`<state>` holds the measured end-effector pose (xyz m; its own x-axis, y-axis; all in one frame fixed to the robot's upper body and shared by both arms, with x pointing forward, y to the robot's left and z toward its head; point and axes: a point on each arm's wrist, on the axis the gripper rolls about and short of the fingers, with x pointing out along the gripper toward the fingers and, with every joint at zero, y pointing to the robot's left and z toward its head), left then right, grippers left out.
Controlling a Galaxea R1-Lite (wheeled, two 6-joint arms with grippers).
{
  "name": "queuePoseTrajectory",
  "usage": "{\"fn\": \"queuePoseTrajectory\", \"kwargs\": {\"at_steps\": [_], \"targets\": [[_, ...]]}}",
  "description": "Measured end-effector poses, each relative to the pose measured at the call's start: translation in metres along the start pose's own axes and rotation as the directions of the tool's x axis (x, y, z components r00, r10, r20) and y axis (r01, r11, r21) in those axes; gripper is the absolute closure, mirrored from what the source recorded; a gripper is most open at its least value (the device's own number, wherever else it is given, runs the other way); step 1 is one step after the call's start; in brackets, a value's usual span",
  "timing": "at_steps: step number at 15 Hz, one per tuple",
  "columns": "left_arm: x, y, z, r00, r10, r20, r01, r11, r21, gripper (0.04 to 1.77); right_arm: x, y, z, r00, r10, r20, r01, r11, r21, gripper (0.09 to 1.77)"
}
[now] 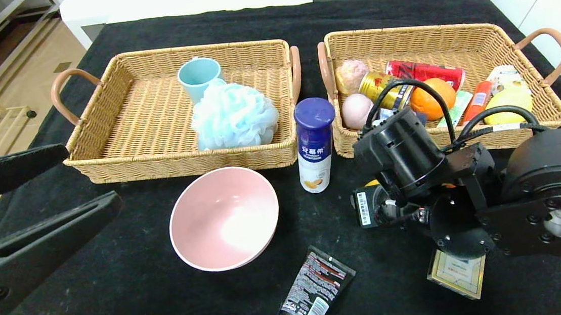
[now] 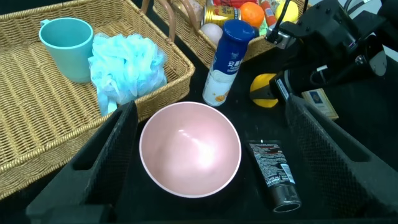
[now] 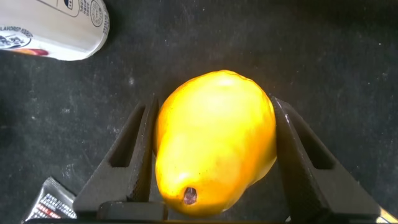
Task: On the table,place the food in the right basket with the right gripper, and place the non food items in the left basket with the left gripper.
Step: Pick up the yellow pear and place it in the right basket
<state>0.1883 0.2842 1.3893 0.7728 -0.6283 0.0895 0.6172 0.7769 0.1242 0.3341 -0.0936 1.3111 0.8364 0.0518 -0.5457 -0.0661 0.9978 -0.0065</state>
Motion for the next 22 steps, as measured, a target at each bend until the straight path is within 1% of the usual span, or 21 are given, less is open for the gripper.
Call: {"fn": "queuePoseTrajectory", "kwargs": {"at_steps": [2,6,10,13,15,17,20,22], "targets": [[-0.001,0.0,0.0,1.0,-0.001,0.002,0.001,1.0,0.004,0.09,-0.006,-0.001,0.002,1.0,0.013,0.003,-0.013,1.0,-0.001,0.68],[-0.001,0.0,0.0,1.0,-0.002,0.0,0.002,1.0,0.005,0.09,-0.024,-0.008,0.013,0.998,0.033,0.048,-0.034,0.999,0.013,0.68],[0.0,0.0,-0.001,1.0,-0.003,-0.005,0.003,1.0,0.004,0.09,-0.038,-0.029,0.029,0.995,0.033,0.092,-0.035,0.999,0.021,0.69],[0.0,-0.001,-0.002,1.0,-0.005,-0.009,0.005,1.0,0.003,0.09,-0.048,-0.045,0.042,0.99,0.026,0.137,-0.035,0.998,0.061,0.69],[0.0,-0.001,-0.002,1.0,-0.005,-0.011,0.005,1.0,0.009,0.09,-0.052,-0.054,0.053,0.986,0.012,0.168,-0.028,0.995,0.091,0.69],[0.0,-0.001,-0.002,1.0,-0.005,-0.01,0.005,1.0,0.01,0.09,-0.054,-0.064,0.065,0.98,-0.013,0.198,-0.006,0.995,0.095,0.69],[0.0,-0.001,-0.002,1.0,-0.005,-0.01,0.005,1.0,0.01,0.09,-0.052,-0.086,0.084,0.968,-0.081,0.238,0.058,0.993,0.102,0.69],[-0.001,-0.001,-0.002,1.0,-0.005,-0.008,0.005,1.0,0.011,0.09,-0.049,-0.104,0.096,0.956,-0.136,0.259,0.105,0.986,0.131,0.69]]}}
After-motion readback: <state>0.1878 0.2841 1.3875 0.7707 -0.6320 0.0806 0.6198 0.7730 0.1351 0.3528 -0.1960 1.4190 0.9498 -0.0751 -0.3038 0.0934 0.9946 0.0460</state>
